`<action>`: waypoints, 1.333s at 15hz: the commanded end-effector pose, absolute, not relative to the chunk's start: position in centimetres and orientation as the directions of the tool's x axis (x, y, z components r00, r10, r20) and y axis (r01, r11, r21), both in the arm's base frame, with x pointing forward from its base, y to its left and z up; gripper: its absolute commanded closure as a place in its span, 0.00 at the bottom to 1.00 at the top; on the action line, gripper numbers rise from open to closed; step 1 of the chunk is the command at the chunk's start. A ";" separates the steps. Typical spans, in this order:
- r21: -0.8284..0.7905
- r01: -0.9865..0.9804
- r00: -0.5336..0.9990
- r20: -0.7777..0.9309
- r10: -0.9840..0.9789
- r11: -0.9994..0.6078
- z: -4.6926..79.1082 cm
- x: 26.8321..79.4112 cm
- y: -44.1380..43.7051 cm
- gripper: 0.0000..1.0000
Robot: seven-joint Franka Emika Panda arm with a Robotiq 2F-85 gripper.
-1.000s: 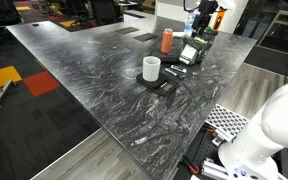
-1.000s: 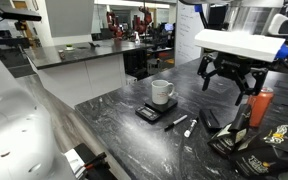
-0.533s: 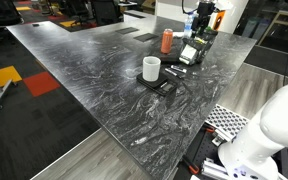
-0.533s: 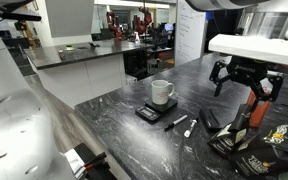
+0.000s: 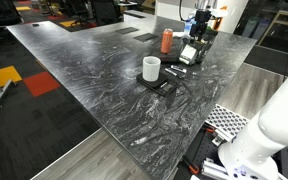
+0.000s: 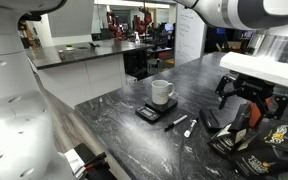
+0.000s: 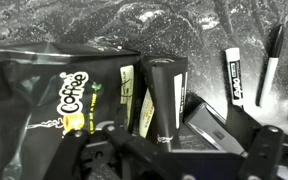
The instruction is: Move the sharpie to the counter, then shift the black packet to the left
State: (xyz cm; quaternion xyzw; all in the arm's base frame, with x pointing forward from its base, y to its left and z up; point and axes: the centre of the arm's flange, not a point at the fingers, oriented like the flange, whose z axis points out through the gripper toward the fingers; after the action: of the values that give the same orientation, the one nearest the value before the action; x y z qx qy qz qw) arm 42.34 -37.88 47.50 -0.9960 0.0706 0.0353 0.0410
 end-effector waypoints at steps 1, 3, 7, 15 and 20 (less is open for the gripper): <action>-0.094 -0.115 0.989 -0.109 -0.105 -0.989 46.3 43.6 -38.7 0.26; -0.100 -0.109 0.988 -0.118 -0.097 -0.989 45.6 43.7 -38.5 0.41; -0.106 -0.102 0.988 -0.128 -0.088 -0.989 45.6 43.9 -37.8 0.70; -0.085 -0.178 0.981 -0.099 -0.169 -0.980 46.0 43.9 -36.3 1.00; -0.059 -0.300 0.954 -0.045 -0.298 -0.952 48.9 42.8 -34.2 1.00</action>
State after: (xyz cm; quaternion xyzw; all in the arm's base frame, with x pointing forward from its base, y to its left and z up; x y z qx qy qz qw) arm 44.32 -36.02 46.93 -0.9910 0.1198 0.0441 0.0401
